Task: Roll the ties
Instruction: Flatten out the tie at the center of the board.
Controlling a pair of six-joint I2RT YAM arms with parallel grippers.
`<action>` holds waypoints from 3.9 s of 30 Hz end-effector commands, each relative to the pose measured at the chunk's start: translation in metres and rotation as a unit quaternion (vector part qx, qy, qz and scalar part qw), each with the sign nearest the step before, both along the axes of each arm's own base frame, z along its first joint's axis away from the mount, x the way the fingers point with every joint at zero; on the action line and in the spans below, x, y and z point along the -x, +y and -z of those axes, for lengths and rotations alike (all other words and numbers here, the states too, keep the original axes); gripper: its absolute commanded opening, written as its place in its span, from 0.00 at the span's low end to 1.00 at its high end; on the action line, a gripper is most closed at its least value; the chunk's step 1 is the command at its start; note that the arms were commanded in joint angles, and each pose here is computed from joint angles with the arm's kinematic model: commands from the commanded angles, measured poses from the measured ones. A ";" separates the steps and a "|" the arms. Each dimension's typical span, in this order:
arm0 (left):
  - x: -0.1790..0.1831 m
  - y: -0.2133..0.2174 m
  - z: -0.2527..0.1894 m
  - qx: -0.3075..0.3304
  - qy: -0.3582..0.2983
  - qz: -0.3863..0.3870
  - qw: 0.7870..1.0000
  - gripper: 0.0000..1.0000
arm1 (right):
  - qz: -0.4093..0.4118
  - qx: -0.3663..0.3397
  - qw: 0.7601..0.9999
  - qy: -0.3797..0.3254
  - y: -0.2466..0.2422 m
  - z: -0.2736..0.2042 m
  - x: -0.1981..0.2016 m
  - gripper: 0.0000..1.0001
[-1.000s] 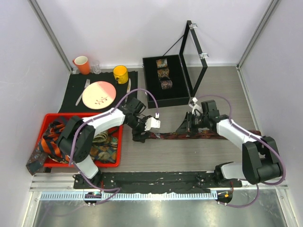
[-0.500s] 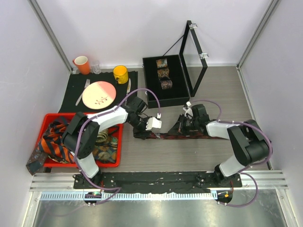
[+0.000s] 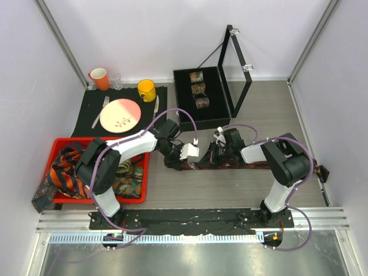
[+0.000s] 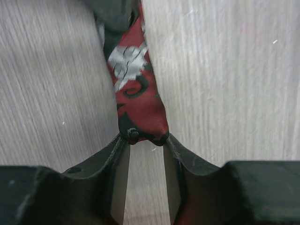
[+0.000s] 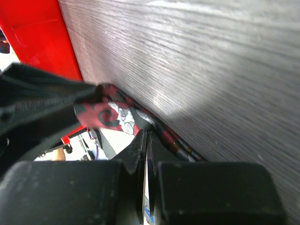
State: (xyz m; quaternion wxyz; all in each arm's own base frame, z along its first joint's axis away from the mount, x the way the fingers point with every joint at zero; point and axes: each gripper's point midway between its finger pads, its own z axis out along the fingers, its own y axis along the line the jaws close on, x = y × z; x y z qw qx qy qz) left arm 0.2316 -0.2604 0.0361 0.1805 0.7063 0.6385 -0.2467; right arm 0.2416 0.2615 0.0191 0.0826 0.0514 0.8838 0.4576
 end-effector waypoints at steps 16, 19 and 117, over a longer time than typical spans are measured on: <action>-0.011 -0.072 -0.029 0.049 -0.017 -0.028 0.998 0.36 | -0.016 -0.019 0.999 -0.040 0.006 -0.031 -0.007 0.10; -0.013 -0.069 -0.023 0.040 -0.017 -0.028 0.999 0.36 | -0.023 -0.028 0.998 -0.049 0.004 -0.043 -0.003 0.16; -0.002 -0.061 0.010 0.007 -0.032 0.031 0.999 0.31 | -0.072 -0.016 0.997 -0.026 -0.003 -0.008 -0.009 0.03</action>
